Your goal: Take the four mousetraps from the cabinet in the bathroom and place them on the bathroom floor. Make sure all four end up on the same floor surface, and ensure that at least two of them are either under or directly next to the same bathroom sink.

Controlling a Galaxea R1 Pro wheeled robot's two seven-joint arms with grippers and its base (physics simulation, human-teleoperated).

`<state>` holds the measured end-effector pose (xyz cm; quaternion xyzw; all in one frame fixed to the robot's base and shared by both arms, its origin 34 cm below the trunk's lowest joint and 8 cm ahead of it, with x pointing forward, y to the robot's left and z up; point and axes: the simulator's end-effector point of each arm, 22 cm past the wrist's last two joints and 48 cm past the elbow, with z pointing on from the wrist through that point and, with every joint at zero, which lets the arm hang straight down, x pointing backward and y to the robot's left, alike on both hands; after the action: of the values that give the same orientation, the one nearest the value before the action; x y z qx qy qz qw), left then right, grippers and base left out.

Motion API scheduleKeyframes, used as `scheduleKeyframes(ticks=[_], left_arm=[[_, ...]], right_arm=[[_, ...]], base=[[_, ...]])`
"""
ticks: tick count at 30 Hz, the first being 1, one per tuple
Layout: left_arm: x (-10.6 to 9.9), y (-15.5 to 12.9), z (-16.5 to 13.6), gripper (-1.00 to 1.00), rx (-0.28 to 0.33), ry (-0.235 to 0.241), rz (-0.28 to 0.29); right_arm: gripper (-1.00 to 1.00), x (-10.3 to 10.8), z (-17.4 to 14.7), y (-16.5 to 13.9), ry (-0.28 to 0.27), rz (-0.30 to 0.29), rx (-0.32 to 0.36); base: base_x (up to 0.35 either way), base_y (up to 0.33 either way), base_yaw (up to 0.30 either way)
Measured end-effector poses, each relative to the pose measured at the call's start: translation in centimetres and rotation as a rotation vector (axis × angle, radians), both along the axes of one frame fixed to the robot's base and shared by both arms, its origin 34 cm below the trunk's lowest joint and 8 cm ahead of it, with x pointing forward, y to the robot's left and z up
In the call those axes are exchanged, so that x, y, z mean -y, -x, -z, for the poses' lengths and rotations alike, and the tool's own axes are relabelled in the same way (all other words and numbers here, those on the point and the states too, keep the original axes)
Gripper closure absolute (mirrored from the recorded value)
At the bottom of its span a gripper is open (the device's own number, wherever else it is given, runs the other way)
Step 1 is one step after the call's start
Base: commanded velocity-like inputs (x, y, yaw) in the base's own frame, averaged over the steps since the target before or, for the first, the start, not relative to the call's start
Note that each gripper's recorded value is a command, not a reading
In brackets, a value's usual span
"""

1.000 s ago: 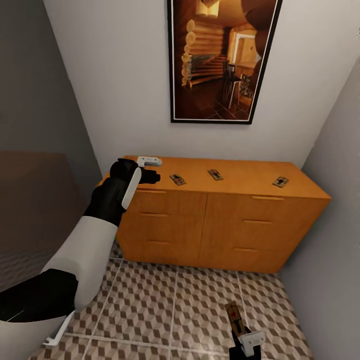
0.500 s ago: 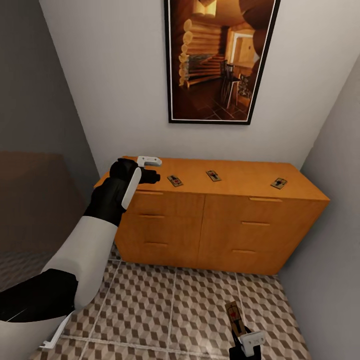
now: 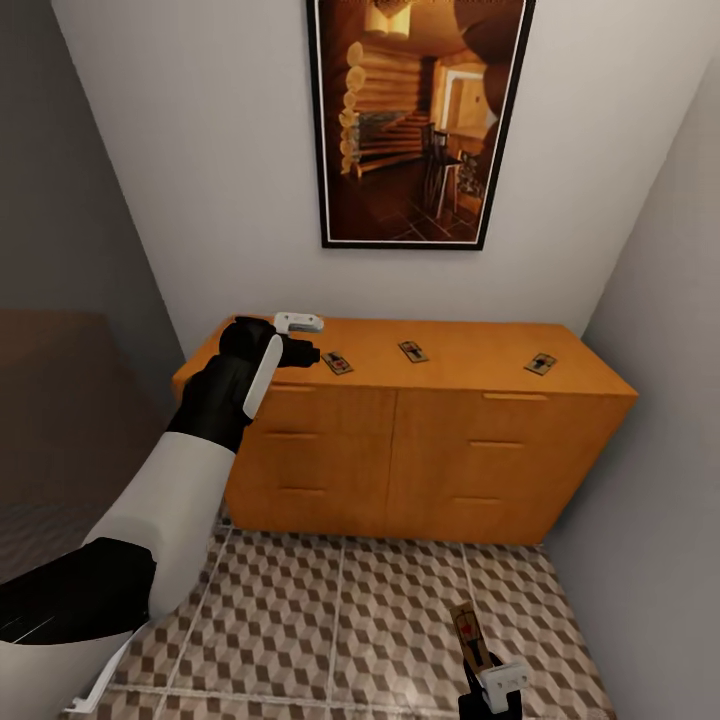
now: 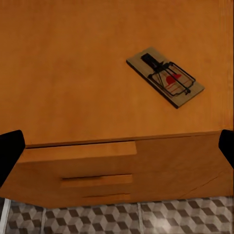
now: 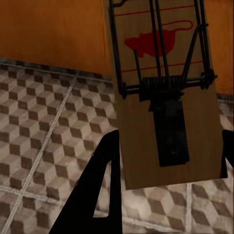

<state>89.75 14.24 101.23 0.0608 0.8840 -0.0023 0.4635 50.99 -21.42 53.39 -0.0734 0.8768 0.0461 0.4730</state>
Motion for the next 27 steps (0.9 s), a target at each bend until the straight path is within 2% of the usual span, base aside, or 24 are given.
scheduleKeyframes(ticks=[14, 27], left_arm=[[0.0, 0.3, -1.0, -1.00, 0.013, 0.000, 0.000], [0.0, 0.5, -1.9, -1.00, 0.026, 0.000, 0.000]], right_arm=[[1.00, 0.0, -0.5, -0.4, 0.000, 0.001, 0.013], [1.00, 0.0, -1.0, -0.7, 0.000, 0.002, 0.026]], base=[[0.000, 0.000, -0.233], [0.000, 0.000, -0.182]])
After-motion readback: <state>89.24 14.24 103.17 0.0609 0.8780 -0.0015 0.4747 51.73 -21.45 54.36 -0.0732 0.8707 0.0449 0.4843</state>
